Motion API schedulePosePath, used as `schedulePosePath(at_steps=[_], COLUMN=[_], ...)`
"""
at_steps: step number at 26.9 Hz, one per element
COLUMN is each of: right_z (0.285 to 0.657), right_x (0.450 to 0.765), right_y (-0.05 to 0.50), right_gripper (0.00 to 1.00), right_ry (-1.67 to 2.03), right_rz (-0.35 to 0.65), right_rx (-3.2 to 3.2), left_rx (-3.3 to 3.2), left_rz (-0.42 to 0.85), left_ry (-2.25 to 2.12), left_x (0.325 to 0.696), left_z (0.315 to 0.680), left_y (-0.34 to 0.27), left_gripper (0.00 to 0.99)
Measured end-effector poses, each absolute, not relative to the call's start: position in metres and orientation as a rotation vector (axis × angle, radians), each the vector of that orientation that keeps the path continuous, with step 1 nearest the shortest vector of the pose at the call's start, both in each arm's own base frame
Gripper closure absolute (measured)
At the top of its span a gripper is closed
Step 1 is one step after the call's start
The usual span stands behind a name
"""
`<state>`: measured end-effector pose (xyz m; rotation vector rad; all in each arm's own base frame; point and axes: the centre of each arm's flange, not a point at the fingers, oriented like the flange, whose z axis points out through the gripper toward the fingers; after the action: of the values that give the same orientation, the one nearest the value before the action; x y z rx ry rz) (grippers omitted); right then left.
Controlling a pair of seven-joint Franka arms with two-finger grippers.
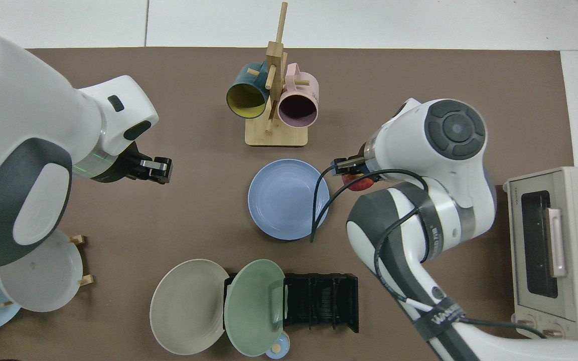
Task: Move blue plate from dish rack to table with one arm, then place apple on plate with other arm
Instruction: 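Lower the apple onto the blue plate and open the right gripper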
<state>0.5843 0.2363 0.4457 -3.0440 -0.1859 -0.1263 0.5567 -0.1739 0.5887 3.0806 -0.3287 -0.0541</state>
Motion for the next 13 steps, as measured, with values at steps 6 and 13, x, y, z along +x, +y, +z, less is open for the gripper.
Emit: schedulePosePath(at_steps=[6, 13], right_z=[0.432, 0.39], right_x=[0.558, 0.539], right_y=[0.302, 0.356], right_gripper=[0.31, 0.31], right_ry=[-0.212, -0.193], right_rz=[-0.119, -0.138], right_rx=[-3.035, -3.026], left_rx=[3.121, 3.129], left_rz=[-0.03, -0.062], left_ry=[-0.322, -0.326], left_x=[0.545, 0.542], left_z=[0.614, 0.618], left_y=[-0.145, -0.111], left_gripper=[0.33, 0.128])
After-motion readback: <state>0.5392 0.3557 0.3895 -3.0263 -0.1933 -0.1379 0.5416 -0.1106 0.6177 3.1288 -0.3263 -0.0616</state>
